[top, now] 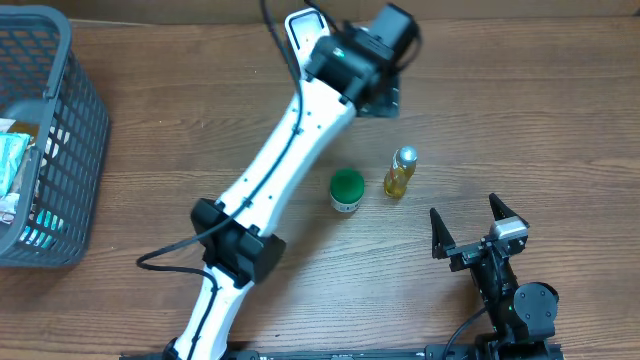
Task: Scan the item barcode
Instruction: 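Release the oil bottle beside the jar and retract the left arm, then reach the left gripper into the basket toward the teal tissue pack, then grasp the teal Kleenex tissue pack and lift it from the basket, then carry the tissue pack out and set it on the table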
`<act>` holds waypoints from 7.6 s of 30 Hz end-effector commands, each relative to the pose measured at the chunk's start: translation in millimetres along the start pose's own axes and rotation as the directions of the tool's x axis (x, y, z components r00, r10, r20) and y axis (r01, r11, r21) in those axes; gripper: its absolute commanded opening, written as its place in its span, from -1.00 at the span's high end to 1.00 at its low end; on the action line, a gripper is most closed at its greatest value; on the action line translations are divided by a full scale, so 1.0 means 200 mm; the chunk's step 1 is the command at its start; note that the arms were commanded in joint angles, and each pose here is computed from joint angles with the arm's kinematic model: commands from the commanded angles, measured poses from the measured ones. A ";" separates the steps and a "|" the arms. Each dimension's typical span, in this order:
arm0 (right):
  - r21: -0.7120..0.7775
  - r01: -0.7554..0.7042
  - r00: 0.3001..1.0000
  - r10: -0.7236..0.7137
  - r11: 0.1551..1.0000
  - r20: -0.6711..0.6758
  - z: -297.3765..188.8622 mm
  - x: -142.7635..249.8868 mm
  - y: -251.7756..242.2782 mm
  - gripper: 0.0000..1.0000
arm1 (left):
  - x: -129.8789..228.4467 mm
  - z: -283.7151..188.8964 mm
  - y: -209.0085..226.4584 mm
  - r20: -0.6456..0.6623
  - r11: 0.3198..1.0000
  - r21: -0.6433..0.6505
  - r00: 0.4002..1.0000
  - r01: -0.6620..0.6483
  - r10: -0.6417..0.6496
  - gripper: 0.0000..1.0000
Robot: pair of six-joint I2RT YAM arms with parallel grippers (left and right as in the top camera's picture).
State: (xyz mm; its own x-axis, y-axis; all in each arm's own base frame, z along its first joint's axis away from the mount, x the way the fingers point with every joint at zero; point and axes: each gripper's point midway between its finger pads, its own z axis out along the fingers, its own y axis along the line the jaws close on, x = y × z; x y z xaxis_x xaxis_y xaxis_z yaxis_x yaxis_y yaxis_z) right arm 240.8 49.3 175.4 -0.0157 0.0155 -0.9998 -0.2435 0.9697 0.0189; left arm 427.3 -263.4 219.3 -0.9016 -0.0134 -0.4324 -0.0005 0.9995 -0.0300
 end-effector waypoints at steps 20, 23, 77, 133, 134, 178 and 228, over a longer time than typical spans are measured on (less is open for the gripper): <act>-0.006 -0.001 1.000 0.001 1.000 0.001 0.00 0.01 0.01 -1.00 | -0.18 -0.96 1.68 0.386 0.697 -0.064 0.661 0.715 -0.643 -0.99; -0.006 -0.001 1.000 0.001 1.000 0.001 0.00 0.01 0.01 -1.00 | -0.10 -0.97 1.86 0.395 0.602 -0.096 0.585 0.793 -0.708 -0.99; -0.006 -0.001 1.000 0.001 1.000 0.001 0.00 0.01 0.01 -1.00 | 0.61 -0.20 2.86 0.248 0.212 -0.465 0.357 0.859 -0.901 -1.00; -0.006 -0.001 1.000 0.001 1.000 0.001 0.00 0.01 0.01 -1.00 | 1.10 0.52 2.84 -0.201 0.506 -0.525 0.479 0.684 -0.855 -0.92; -0.007 -0.001 1.000 0.001 1.000 0.001 0.00 0.01 0.01 -1.00 | 1.08 0.53 2.83 -0.204 0.509 -0.506 0.477 0.697 -0.855 -0.94; -0.006 -0.001 1.000 0.001 1.000 0.001 0.00 0.01 0.01 -1.00 | 0.98 0.38 2.89 -0.169 0.446 -0.438 0.416 0.780 -0.893 -0.43; -0.006 -0.001 1.000 0.001 1.000 0.001 0.00 0.01 0.01 -1.00 | 0.32 -0.03 1.03 -0.365 0.987 -0.083 0.918 0.136 -0.157 -0.41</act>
State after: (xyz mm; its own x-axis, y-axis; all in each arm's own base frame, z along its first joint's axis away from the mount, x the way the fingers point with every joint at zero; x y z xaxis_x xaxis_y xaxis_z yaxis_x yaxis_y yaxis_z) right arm 240.8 49.3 175.6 -0.0150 0.0159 -0.9998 -0.2435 0.9697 0.0191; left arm 377.6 -57.6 226.3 -0.9764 -0.1655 -0.1388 -0.1550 0.9844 -0.0839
